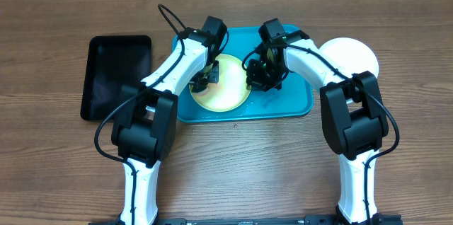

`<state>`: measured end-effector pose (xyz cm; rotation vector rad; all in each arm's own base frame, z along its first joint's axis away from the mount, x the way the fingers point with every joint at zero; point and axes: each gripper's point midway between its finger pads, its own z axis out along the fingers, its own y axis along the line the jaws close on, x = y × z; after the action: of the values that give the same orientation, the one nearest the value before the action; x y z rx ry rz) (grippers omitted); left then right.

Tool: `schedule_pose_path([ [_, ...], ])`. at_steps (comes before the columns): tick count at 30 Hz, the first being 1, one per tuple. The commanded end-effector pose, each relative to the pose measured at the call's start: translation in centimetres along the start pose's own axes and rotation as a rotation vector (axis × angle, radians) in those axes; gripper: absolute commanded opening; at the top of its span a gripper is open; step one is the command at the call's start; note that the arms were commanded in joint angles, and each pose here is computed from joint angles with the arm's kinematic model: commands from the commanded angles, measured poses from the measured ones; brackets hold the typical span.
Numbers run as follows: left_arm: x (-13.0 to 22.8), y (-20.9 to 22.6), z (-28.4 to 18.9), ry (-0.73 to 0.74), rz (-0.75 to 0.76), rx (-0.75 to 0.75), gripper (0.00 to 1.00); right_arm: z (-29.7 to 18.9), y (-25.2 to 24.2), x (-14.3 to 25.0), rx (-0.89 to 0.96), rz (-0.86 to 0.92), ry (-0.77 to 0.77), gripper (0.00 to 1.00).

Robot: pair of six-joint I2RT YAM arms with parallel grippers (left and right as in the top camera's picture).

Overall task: Clean dirty plates on tray and stack at the side
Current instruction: 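Scrub the yellow plate with the sponge while the right gripper holds it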

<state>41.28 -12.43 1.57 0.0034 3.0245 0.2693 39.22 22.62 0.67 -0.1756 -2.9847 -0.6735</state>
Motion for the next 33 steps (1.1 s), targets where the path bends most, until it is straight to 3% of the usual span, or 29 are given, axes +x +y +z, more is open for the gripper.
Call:
schedule_pose_path([
  [1, 2.1, -1.9, 0.5, 0.105, 0.056, 0.103, 0.04, 1.1, -1.6, 0.6, 0.047, 0.026, 0.027, 0.04],
  [5, 5.0, -7.9, -1.9, 0.213, 0.267, 0.512, 0.04, 1.1, -1.6, 0.6, 0.046, 0.026, 0.027, 0.04],
  [8, 5.2, -10.1, -3.3, 0.203, 0.327, 0.673, 0.04, 1.1, -1.7, 0.7, 0.048, 0.027, 0.029, 0.04],
  [12, 2.2, -9.6, -2.3, 0.102, 0.245, 0.593, 0.04, 1.1, -1.8, 0.9, 0.052, 0.031, 0.036, 0.04],
  [17, -3.3, -4.8, 0.0, -0.106, 0.010, 0.241, 0.04, 1.1, -1.8, 1.0, 0.053, 0.032, 0.039, 0.04],
  [20, -4.5, -1.1, 0.3, -0.177, -0.120, 0.029, 0.04, 1.1, -1.8, 1.0, 0.054, 0.032, 0.040, 0.04],
  [23, -3.7, 0.3, 0.5, -0.155, -0.148, -0.042, 0.04, 1.1, -1.8, 1.0, 0.055, 0.033, 0.041, 0.04],
  [27, -0.3, -1.4, 0.7, 0.008, -0.054, 0.061, 0.04, 1.1, -1.8, 1.0, 0.054, 0.032, 0.039, 0.04],
  [33, 5.9, -8.1, -2.3, 0.257, 0.268, 0.546, 0.04, 1.1, -1.8, 1.0, 0.055, 0.033, 0.041, 0.04],
])
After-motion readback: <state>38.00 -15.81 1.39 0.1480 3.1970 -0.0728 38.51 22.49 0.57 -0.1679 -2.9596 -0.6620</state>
